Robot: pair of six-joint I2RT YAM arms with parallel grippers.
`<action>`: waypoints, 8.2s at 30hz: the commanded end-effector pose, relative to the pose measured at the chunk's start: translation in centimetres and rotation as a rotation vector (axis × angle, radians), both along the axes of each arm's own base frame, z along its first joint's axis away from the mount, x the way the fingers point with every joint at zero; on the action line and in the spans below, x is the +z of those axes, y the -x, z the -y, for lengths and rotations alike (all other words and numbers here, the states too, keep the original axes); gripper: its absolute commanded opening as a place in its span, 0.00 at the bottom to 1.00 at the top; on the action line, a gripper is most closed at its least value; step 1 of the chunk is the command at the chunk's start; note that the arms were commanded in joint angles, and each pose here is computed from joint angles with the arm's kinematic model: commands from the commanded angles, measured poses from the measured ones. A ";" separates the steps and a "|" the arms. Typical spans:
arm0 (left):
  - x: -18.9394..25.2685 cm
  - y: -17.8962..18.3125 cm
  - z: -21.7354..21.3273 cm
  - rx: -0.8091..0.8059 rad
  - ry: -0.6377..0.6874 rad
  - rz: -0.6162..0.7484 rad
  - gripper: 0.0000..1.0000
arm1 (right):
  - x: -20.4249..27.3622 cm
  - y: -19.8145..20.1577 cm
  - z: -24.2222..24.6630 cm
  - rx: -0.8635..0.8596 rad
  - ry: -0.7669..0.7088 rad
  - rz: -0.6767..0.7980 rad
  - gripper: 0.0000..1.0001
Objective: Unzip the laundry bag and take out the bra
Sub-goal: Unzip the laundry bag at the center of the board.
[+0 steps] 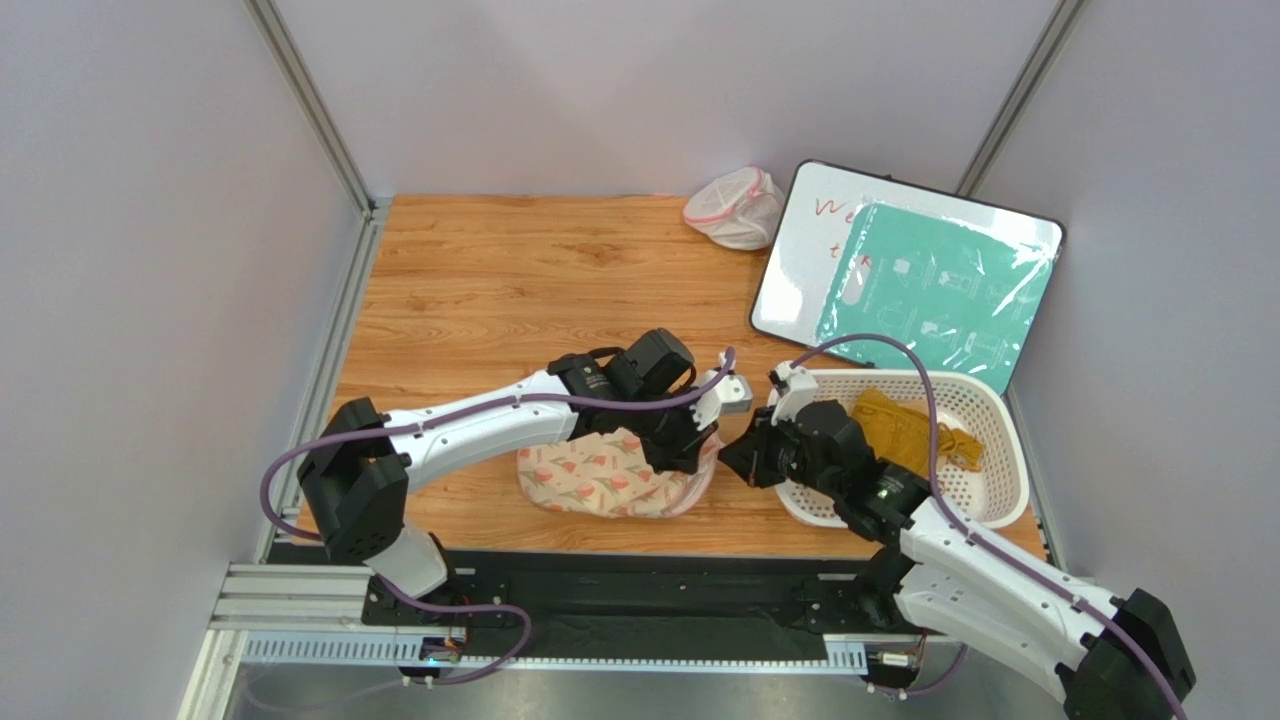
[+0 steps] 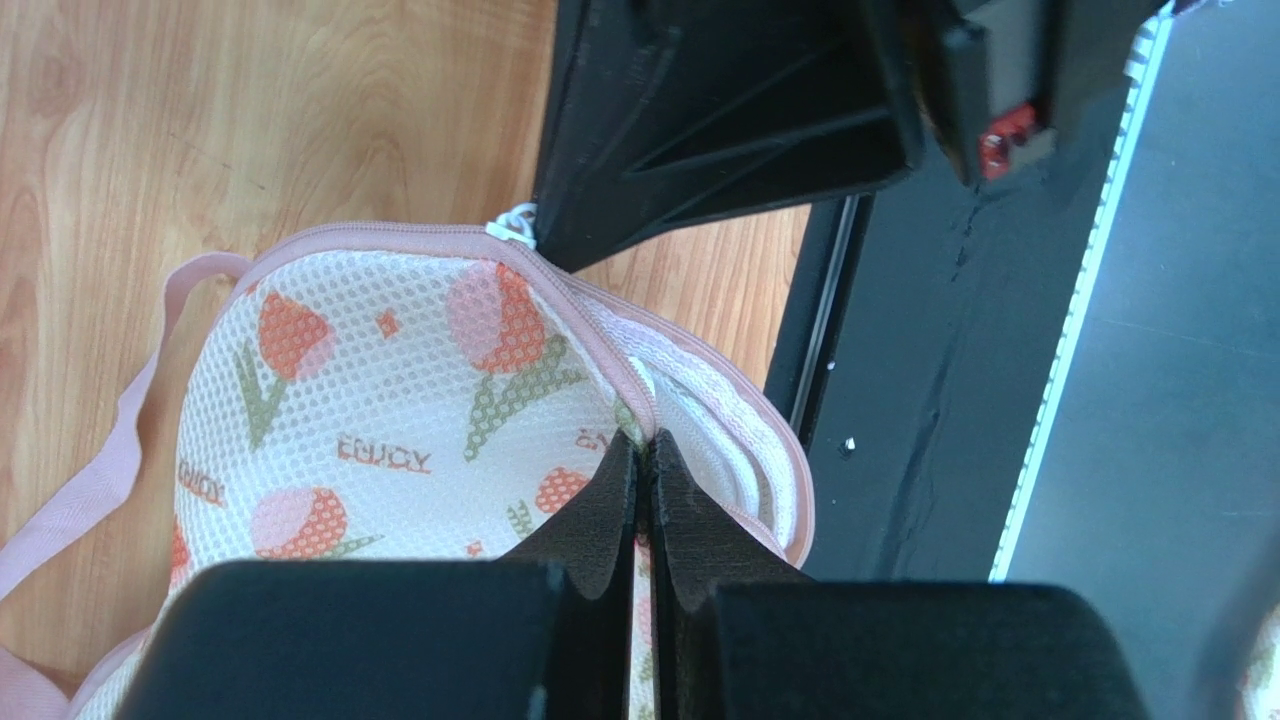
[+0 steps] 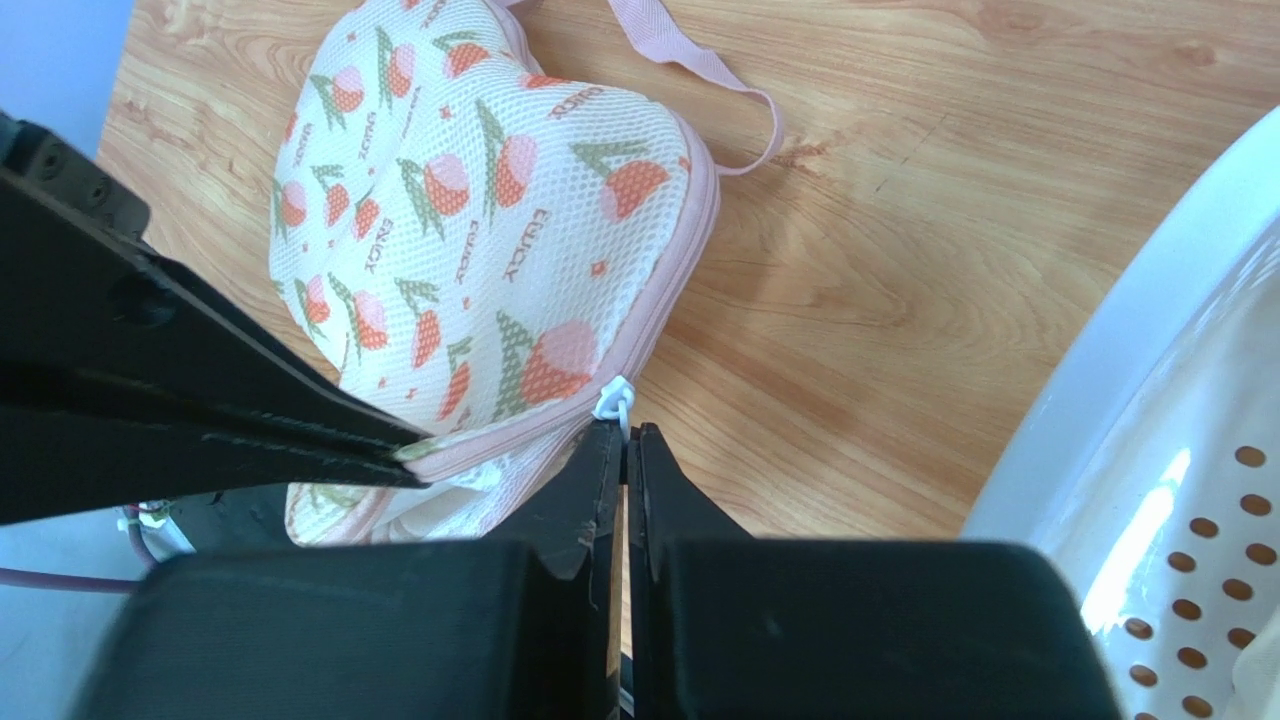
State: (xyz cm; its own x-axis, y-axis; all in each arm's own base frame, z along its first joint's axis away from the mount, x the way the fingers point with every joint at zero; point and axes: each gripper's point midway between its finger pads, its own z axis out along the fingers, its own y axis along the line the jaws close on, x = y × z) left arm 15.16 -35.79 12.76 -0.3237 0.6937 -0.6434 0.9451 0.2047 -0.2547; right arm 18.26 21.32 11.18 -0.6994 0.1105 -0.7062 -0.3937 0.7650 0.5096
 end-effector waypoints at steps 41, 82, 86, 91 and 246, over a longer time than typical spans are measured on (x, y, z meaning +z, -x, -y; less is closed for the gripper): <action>-2.5 -1.9 -11.7 0.886 0.032 -0.155 0.83 | 0.1 -2.7 2.7 -0.137 0.051 0.021 0.00; 6.1 -5.2 -4.0 0.446 0.275 0.061 0.88 | -1.6 4.1 -1.7 0.024 -0.026 -0.073 0.00; 4.0 -1.2 -3.6 0.393 0.308 0.024 0.85 | -1.6 4.3 -2.2 0.033 -0.015 -0.074 0.00; 1.4 1.2 -2.9 0.374 0.272 0.013 0.84 | -1.6 4.4 -2.7 0.037 -0.015 -0.073 0.00; -6.0 6.3 -9.6 0.460 0.061 0.045 0.00 | -2.5 3.8 -3.8 0.037 0.079 -0.074 0.00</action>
